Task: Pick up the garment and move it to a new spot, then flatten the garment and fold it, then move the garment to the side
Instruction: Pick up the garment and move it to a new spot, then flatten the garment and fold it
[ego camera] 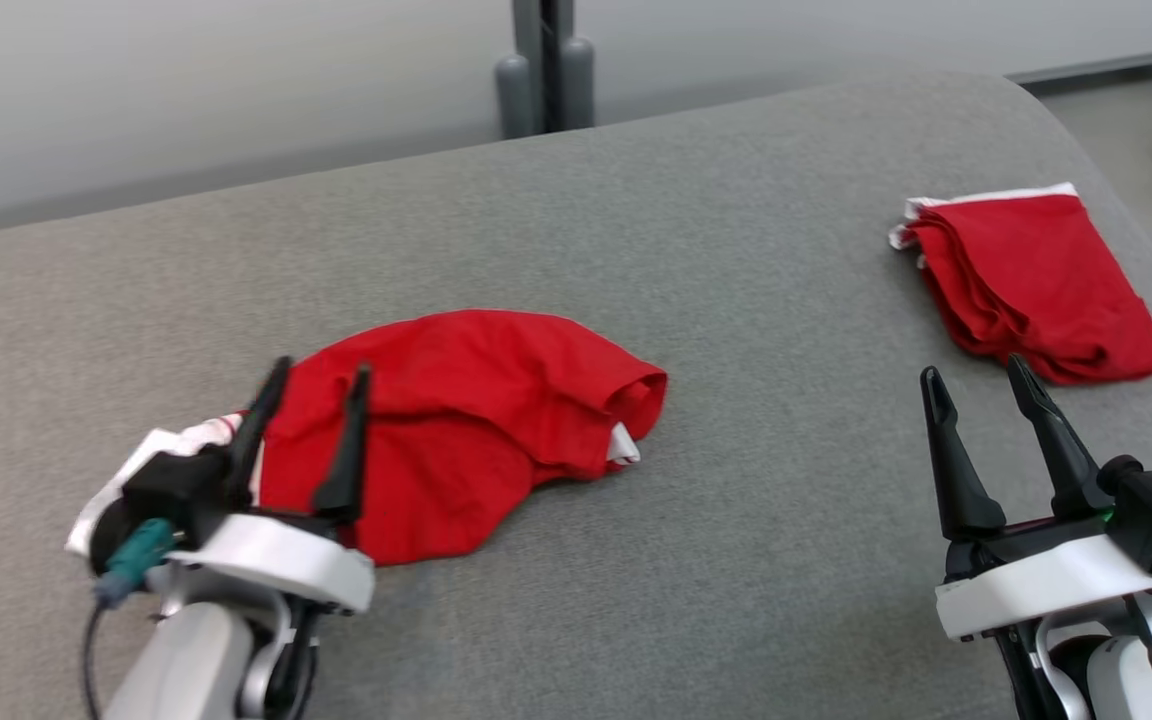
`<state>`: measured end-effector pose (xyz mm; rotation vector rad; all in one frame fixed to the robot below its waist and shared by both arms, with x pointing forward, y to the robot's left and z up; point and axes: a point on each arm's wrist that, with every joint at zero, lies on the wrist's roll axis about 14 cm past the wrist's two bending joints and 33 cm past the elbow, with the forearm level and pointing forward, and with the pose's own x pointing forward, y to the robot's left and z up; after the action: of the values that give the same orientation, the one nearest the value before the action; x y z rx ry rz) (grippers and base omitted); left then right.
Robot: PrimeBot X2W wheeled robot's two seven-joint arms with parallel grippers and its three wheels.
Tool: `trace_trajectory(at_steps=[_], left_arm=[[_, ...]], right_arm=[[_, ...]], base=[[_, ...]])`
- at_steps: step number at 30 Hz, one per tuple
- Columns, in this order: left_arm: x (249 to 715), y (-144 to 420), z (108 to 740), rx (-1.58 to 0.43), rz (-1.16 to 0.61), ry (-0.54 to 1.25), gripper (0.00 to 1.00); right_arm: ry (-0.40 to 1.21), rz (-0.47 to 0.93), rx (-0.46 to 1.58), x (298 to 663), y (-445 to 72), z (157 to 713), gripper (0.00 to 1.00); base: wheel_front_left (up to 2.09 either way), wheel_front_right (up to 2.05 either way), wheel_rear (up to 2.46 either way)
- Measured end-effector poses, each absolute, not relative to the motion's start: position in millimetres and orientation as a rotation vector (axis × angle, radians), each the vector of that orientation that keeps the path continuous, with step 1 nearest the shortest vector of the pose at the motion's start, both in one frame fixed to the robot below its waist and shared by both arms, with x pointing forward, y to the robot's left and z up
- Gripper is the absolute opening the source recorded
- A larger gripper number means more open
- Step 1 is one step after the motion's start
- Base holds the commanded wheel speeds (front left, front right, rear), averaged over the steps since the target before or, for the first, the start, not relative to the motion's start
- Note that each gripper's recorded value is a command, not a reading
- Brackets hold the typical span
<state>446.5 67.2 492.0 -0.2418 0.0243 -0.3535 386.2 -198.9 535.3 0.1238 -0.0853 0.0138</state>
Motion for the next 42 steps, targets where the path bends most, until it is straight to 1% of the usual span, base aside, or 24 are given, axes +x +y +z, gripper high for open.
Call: trace_trajectory(at_steps=[5, 10, 16, 26, 33, 42], left_arm=[[440.3, 129.4, 504.7, -0.211, -0.191, -0.023, 1.0], [427.9, 177.7, 523.3, -0.172, -0.069, -0.085, 1.0], [403.9, 204.9, 539.7, -0.146, -0.009, -0.137, 1.0], [372.1, 211.2, 552.1, -0.141, -0.009, -0.168, 1.0], [366.2, 207.4, 549.0, -0.141, -0.021, -0.132, 1.0], [364.4, 205.1, 552.2, -0.147, -0.026, -0.137, 1.0]], right_arm=[[-0.083, 0.055, 0.123, 387.8, -186.1, 538.0, 1.0], [-0.083, 0.092, 0.123, 386.9, -174.8, 541.2, 1.0], [-0.082, 0.111, 0.121, 381.0, -169.5, 543.2, 1.0], [-0.079, 0.119, 0.12, 367.6, -168.6, 546.1, 1.0], [-0.071, 0.12, 0.121, 365.3, -168.2, 545.2, 1.0], [-0.07, 0.12, 0.126, 366.6, -167.3, 544.7, 1.0]], base=[[0.0, 0.0, 0.0], [0.0, 0.0, 0.0], [0.0, 0.0, 0.0], [0.0, 0.0, 0.0], [0.0, 0.0, 0.0], [0.0, 0.0, 0.0]])
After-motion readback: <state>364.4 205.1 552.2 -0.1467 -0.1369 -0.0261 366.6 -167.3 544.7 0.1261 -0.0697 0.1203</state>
